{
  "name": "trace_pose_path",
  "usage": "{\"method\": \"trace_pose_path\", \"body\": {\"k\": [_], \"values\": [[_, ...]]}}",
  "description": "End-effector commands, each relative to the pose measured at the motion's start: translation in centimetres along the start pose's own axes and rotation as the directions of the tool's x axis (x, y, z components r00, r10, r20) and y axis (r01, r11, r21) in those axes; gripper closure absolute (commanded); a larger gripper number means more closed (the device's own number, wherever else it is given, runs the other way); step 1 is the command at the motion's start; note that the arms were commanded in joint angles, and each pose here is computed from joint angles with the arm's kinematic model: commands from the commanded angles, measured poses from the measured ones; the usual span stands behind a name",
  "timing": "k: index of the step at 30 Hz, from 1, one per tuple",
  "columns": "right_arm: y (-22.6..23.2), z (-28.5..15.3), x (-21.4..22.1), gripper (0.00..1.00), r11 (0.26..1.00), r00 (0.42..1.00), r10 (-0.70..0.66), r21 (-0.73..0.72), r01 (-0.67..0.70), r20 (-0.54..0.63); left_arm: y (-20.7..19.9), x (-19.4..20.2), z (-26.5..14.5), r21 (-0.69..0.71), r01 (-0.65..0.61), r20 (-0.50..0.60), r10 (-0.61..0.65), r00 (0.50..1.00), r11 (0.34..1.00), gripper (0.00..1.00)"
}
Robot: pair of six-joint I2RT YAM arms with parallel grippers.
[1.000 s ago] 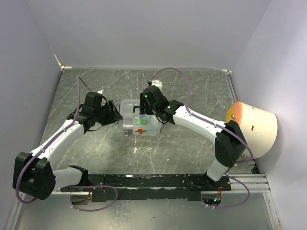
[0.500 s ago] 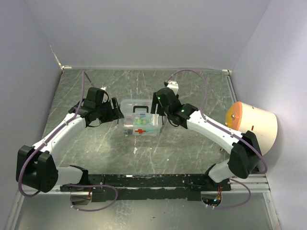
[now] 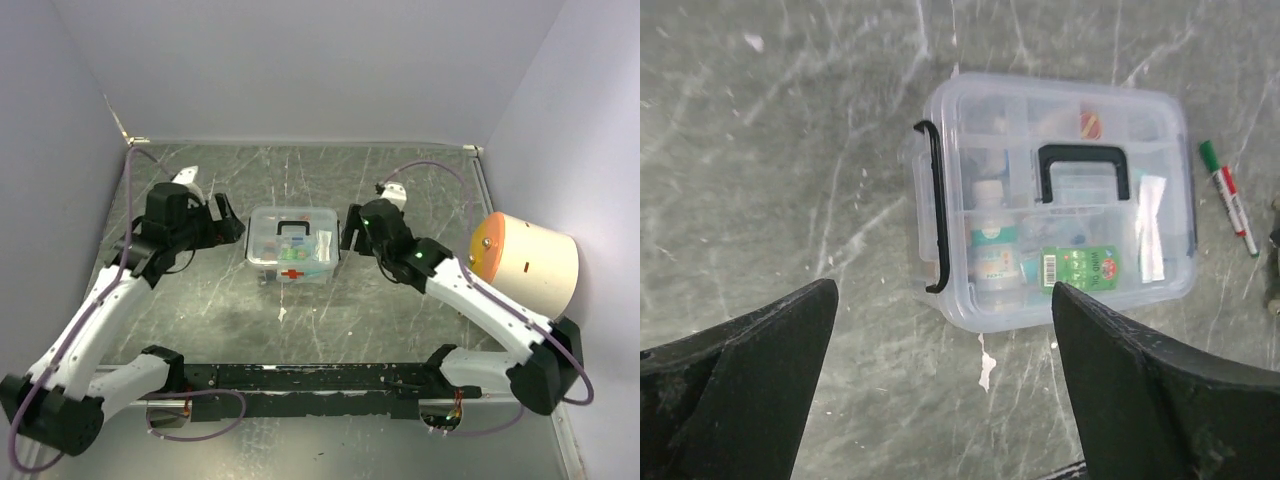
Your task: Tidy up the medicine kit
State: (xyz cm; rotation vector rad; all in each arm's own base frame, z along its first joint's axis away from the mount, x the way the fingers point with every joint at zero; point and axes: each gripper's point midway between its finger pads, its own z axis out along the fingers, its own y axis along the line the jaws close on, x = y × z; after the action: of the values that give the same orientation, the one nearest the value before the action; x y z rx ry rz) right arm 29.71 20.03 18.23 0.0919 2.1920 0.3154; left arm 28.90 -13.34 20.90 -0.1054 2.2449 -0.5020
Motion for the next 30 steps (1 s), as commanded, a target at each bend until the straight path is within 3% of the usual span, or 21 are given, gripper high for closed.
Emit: {"method": "trace_pose_path", "body": {"k": [1,3,4,7,11,16,24,30], "values": [[-2.2,-4.0,-3.0,0.24,0.999,0.993,-0.021,0.031,0.018,0.114,-0.2,-4.0,-5.2,-0.028,-0.064,0.184,0.068,0.981,0.998,0.0],[-3.1,-6.5,-4.6,0.03,1.0,0.983,-0.013,0.021,0.01,0.185,-0.3,-5.1,-7.6,-0.033,-0.085,0.248,0.091,0.964,0.996,0.0],[-3.6,-7.7,-5.3,0.0,1.0,0.975,-0.004,0.017,0.0,0.223,-0.2,-5.6,-9.0,-0.039,-0.096,0.284,0.103,0.953,0.995,0.0],[-5.2,-11.7,-7.5,0.0,0.999,0.94,0.037,-0.004,-0.038,0.338,0.1,-6.6,-12.1,-0.057,-0.112,0.366,0.125,0.922,0.992,0.0],[-7.7,-15.6,-9.2,0.0,0.995,0.911,0.062,0.041,-0.086,0.407,0.7,-7.6,-15.9,-0.089,-0.094,0.455,0.124,0.882,0.992,0.0],[-10.4,-18.0,-9.7,0.0,0.985,0.911,0.027,0.144,-0.094,0.412,1.2,-8.0,-19.4,-0.104,-0.08,0.516,0.123,0.848,0.991,0.0],[-11.6,-21.2,-11.1,0.0,0.986,0.889,0.001,0.147,-0.077,0.457,1.8,-7.9,-23.9,-0.104,-0.045,0.589,0.098,0.802,0.994,0.0],[-12.6,-23.1,-11.8,0.0,0.984,0.873,-0.005,0.158,-0.082,0.488,2.3,-7.0,-24.2,-0.108,-0.039,0.577,0.095,0.811,0.993,0.0]]}}
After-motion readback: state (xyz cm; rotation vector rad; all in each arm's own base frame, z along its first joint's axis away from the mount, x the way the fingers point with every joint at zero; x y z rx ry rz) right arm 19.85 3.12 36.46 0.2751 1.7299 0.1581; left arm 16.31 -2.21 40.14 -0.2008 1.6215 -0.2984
